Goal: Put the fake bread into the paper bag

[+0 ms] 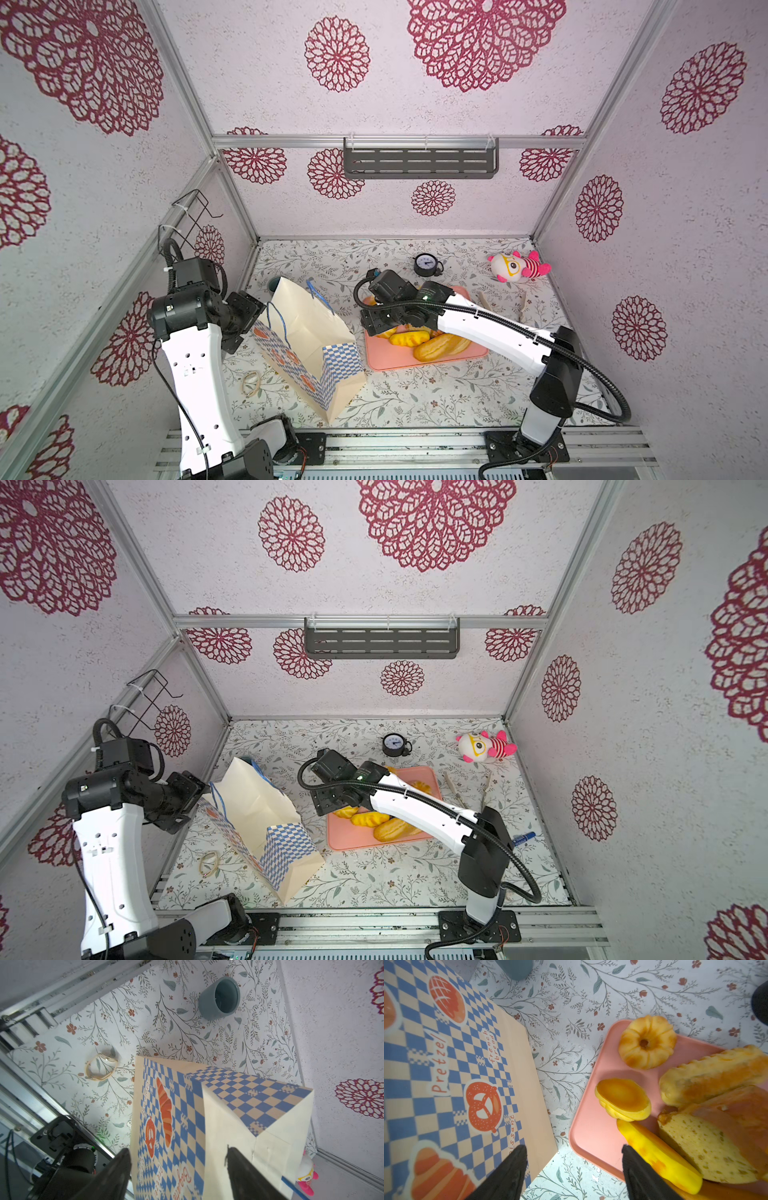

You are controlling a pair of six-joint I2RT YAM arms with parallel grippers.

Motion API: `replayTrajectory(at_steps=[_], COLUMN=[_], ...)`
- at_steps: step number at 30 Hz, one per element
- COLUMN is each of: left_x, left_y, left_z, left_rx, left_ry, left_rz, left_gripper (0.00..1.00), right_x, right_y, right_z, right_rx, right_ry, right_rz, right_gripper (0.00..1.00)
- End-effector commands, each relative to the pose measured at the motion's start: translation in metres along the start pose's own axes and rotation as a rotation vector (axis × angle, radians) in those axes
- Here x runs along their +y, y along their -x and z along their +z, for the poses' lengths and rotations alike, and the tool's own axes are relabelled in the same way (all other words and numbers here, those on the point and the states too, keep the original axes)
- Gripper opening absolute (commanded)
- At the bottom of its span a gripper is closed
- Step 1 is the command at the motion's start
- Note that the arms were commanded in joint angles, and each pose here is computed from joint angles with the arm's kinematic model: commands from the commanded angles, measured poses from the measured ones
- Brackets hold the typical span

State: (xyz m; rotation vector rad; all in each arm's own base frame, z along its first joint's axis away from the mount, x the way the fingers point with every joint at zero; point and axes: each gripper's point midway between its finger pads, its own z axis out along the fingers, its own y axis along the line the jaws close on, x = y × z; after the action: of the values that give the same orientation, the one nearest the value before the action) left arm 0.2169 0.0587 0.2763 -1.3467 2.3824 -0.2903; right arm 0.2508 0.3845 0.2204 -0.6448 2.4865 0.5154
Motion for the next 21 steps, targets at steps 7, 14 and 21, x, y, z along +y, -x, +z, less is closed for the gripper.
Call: replayTrajectory(at_steps=[7,14,21], left_x=[0.004,-0.002,-0.026], left_y=[-0.023,-0.026,-0.023], left_z=[-0.008,0.006,0.005], left_rx=[0.073,0.077,0.072], left_ry=[0.006,-0.020,-0.100], left_rz=[0.082,0.053,0.090], left_gripper=[0.63,0.53,0.21], right_x=[-0.012,-0.009,-0.011], right_y=[0.007,0.013,0.015], right_z=[-0.025,-0.022,-0.025], right_rx=[-0.057,-0.060,-0.075], right_ry=[-0.023,-0.002,0.001], right_rz=[-0.022,-0.027,-0.016], right_gripper=[0.75,0.75,0.75])
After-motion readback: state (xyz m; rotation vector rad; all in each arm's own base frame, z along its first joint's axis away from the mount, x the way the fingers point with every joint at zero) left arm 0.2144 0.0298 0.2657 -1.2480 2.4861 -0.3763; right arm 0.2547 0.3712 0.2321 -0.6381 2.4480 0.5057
